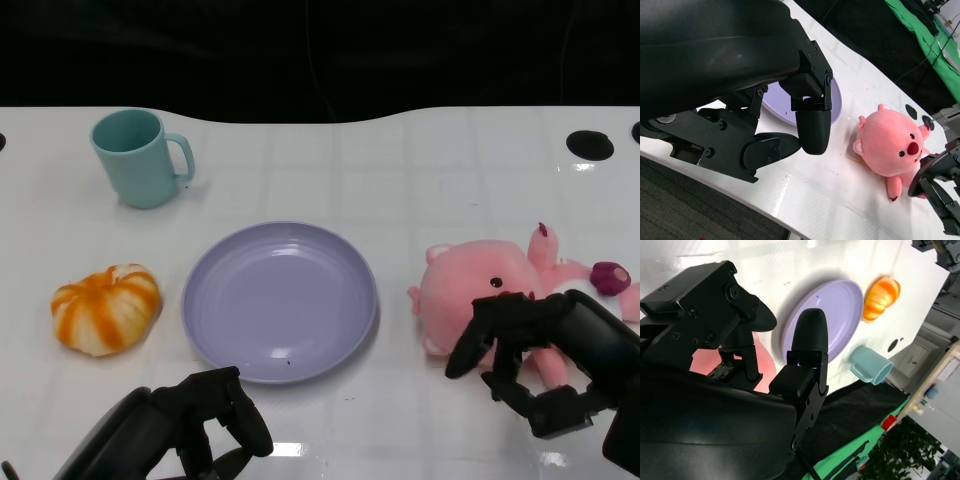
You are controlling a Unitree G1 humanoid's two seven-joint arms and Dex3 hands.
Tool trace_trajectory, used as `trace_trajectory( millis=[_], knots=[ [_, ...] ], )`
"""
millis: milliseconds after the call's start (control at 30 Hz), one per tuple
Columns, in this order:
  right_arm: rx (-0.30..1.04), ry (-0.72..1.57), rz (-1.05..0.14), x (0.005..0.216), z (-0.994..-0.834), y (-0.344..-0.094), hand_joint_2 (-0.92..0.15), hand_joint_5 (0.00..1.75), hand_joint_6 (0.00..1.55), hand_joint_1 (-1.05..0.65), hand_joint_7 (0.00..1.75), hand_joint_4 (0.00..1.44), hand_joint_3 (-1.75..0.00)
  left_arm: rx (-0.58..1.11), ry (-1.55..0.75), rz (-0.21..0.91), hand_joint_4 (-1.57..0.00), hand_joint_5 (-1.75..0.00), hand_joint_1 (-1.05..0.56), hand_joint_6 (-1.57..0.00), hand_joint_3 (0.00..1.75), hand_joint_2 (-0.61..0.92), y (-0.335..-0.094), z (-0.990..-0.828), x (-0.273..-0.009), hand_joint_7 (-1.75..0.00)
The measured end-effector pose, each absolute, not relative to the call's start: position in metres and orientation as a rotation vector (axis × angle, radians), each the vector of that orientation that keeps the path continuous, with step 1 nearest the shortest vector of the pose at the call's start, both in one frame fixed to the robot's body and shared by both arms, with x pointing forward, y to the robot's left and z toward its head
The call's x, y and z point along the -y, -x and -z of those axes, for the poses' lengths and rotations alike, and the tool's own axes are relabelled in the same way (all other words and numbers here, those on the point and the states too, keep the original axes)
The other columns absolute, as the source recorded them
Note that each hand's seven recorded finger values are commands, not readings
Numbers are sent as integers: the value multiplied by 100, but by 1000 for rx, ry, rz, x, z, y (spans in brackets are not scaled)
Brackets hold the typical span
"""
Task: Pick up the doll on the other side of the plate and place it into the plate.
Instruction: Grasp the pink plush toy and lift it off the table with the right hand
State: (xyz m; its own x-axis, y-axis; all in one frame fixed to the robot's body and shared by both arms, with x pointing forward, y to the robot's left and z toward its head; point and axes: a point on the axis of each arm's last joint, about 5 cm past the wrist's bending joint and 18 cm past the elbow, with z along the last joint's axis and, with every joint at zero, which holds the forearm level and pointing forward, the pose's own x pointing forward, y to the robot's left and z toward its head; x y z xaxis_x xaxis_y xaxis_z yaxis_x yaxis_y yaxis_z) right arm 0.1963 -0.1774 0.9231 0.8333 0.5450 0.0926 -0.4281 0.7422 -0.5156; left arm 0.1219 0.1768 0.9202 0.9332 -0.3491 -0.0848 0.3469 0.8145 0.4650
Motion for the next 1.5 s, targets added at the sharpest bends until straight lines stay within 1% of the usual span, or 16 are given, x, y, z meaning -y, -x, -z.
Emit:
trace_trajectory(
  millis=[100,133,167,233,300,433,500,567,633,733,867,933,1067,1233,1500],
  knots=[
    [255,483,-500,176,-925,-195,-65,89,69,-4,45,59,-60,5,-495,371,-63,-174,-25,-62,61,84,-122,-920,-177,-132],
    [261,480,-489,176,-926,-195,-66,87,69,-5,43,59,-58,5,-495,371,-63,-174,-25,-62,61,84,-122,-920,-177,-132],
    [268,486,-478,176,-927,-195,-68,80,65,-7,37,53,-51,5,-495,371,-63,-174,-25,-62,61,84,-122,-920,-177,-132],
    [281,514,-456,176,-928,-195,-77,66,57,-13,22,44,-31,4,-495,371,-63,-173,-25,-62,61,84,-122,-920,-177,-132],
    [292,544,-432,177,-929,-195,-84,58,51,-20,12,35,-16,3,-496,372,-63,-172,-26,-62,61,84,-122,-920,-177,-133],
    [324,635,-395,178,-936,-195,-89,57,42,-35,4,26,-6,5,-497,373,-63,-172,-26,-62,62,84,-122,-920,-177,-133],
    [335,741,-381,180,-941,-195,-90,57,38,-42,1,20,-3,5,-497,374,-63,-172,-25,-62,62,84,-122,-920,-177,-133],
    [341,824,-369,182,-946,-195,-89,56,35,-46,0,16,-1,5,-497,374,-65,-173,-25,-62,61,85,-122,-919,-176,-134],
    [339,876,-358,182,-950,-196,-88,54,30,-52,0,9,0,3,-497,375,-65,-174,-25,-62,61,85,-123,-919,-176,-133],
    [327,945,-346,183,-955,-196,-86,53,26,-58,0,2,0,6,-495,381,-64,-174,-26,-62,61,84,-123,-920,-175,-133],
    [295,1021,-353,184,-963,-198,-86,48,22,-62,0,0,0,9,-494,383,-64,-174,-27,-62,63,83,-124,-920,-174,-132],
    [261,1051,-372,184,-965,-200,-86,38,19,-64,1,0,0,8,-493,384,-64,-174,-27,-63,64,82,-124,-920,-174,-132],
    [210,1128,-411,183,-970,-208,-86,34,18,-66,1,0,0,8,-497,386,-65,-174,-27,-64,66,80,-124,-920,-173,-131],
    [182,1188,-438,179,-969,-217,-86,34,20,-69,1,0,0,8,-501,386,-64,-173,-27,-64,69,79,-124,-920,-172,-131],
    [128,1266,-467,173,-958,-235,-85,37,22,-72,1,0,0,6,-501,380,-65,-173,-27,-64,70,78,-123,-923,-171,-130]
  ],
)
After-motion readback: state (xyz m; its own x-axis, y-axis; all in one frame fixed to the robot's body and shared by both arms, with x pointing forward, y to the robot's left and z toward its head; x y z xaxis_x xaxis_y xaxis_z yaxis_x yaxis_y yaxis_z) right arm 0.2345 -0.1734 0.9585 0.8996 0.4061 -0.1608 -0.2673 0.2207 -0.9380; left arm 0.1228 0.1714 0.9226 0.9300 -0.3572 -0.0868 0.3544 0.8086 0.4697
